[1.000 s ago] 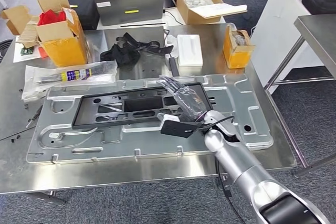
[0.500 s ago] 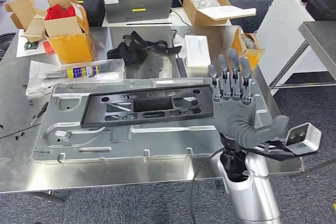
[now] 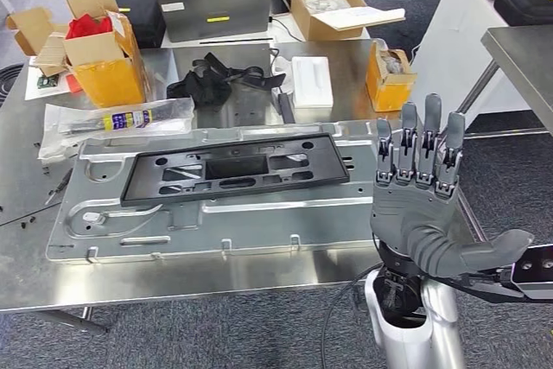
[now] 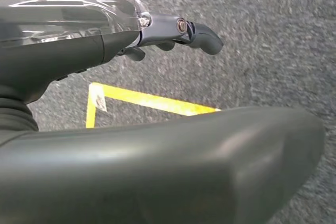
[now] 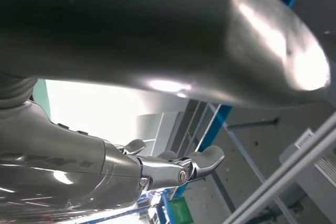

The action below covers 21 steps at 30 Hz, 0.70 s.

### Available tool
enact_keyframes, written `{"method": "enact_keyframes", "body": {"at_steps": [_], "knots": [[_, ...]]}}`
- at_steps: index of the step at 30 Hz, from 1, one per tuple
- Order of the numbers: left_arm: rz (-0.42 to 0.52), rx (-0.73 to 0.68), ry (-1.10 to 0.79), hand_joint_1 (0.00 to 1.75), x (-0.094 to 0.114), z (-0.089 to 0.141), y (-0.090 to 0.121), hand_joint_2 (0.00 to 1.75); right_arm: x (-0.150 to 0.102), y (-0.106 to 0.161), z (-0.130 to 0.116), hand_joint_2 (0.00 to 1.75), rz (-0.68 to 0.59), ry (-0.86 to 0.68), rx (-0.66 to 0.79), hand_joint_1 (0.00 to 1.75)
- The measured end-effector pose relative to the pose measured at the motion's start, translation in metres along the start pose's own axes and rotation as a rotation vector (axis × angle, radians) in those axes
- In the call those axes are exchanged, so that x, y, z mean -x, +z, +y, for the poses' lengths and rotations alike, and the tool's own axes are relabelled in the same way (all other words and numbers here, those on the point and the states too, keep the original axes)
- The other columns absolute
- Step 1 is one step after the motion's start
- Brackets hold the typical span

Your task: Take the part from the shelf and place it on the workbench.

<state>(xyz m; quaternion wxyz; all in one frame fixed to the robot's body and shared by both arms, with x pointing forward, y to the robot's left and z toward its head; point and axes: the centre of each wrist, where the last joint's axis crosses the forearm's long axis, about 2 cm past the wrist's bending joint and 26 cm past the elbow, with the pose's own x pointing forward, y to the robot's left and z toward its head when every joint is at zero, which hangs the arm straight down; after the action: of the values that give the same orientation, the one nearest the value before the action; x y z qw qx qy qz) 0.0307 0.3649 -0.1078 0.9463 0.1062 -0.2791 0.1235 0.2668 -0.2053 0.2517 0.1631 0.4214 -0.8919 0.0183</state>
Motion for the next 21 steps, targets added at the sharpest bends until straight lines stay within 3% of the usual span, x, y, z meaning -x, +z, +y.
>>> {"method": "enact_keyframes", "body": {"at_steps": [21], "knots": [[-0.001, -0.009, 0.000, 0.00, -0.0008, 0.0009, -0.0004, 0.00, 0.0003, 0.0072, -0.0005, 0.00, 0.024, -0.016, 0.021, 0.00]]}}
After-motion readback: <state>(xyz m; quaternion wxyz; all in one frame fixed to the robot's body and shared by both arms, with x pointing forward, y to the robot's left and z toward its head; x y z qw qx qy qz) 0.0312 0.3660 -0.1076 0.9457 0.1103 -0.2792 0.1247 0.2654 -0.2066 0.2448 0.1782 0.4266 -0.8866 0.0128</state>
